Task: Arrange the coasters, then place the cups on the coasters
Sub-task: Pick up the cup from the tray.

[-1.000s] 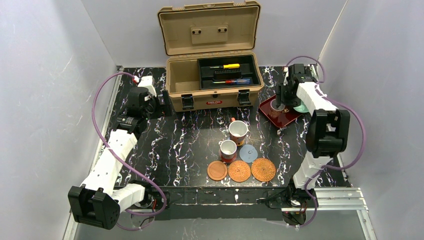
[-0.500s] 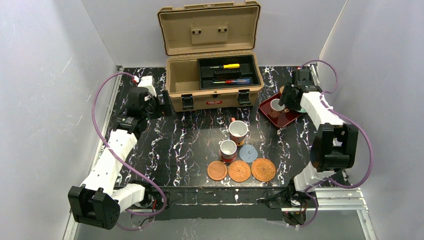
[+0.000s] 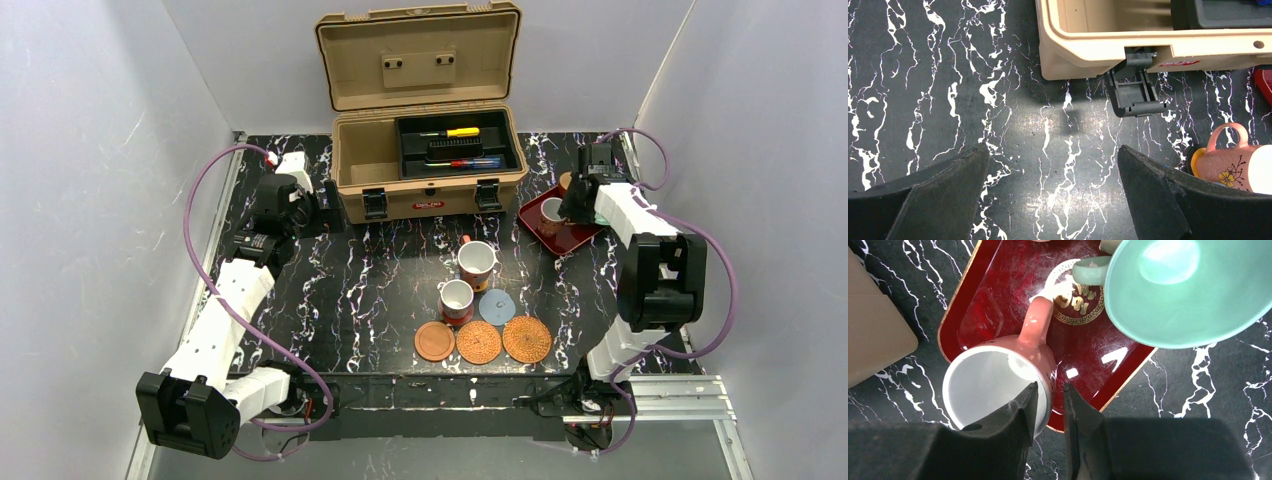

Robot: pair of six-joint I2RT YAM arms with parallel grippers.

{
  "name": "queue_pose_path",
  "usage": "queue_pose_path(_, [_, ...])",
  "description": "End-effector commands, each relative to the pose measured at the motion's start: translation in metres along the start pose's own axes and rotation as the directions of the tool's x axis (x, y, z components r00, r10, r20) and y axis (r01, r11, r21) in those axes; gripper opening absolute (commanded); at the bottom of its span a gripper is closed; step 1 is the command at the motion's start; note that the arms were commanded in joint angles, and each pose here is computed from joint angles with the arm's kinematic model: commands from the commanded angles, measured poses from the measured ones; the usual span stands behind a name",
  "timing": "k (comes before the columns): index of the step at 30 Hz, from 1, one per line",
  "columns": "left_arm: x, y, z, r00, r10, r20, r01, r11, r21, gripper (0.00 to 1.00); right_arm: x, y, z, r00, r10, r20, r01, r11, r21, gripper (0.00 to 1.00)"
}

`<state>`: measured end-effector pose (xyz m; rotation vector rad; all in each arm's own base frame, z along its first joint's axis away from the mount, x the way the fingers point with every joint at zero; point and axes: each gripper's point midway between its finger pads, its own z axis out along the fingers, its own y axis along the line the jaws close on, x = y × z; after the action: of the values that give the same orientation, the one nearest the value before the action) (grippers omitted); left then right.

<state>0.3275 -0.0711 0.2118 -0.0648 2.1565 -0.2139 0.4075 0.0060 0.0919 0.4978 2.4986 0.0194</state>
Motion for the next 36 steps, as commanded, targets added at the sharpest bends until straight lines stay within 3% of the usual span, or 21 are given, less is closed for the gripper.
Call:
queue_pose_path(1, [-0.002, -0.003, -0.003, 1.0, 0.005, 0.004, -0.005, 1.0, 0.008, 0.99, -0.003, 0.001, 0.004, 1.0, 0.018, 0.017, -0.018, 1.0, -0.004, 0.27])
queue_pose_path(5, [-0.002, -0.003, -0.003, 1.0, 0.006, 0.003, -0.006, 1.0, 0.009, 0.99, -0.01, 0.003, 0.002, 0.999, 0.003, 0.038, -0.003, 1.0, -0.015, 0.02])
queue_pose_path(16, [-0.002, -0.002, -0.004, 1.0, 0.006, 0.005, -0.006, 1.0, 0.007, 0.99, -0.058, 0.019, -0.052, 0.949, -0.197, 0.247, 0.228, 0.968, -0.101, 0.01])
queue_pose_path(26, [-0.001, -0.003, -0.001, 1.0, 0.006, -0.006, -0.006, 1.0, 0.01, 0.99, 0.012, 0.037, -0.106, 0.916, -0.366, 0.163, 0.392, 0.904, -0.172, 0.01])
queue_pose_path(36, [-0.001, -0.002, -0.004, 1.0, 0.007, 0.0, -0.007, 1.0, 0.004, 0.99, 0.096, 0.026, -0.135, 0.924, -0.381, -0.007, 0.369, 0.9, -0.231, 0.01])
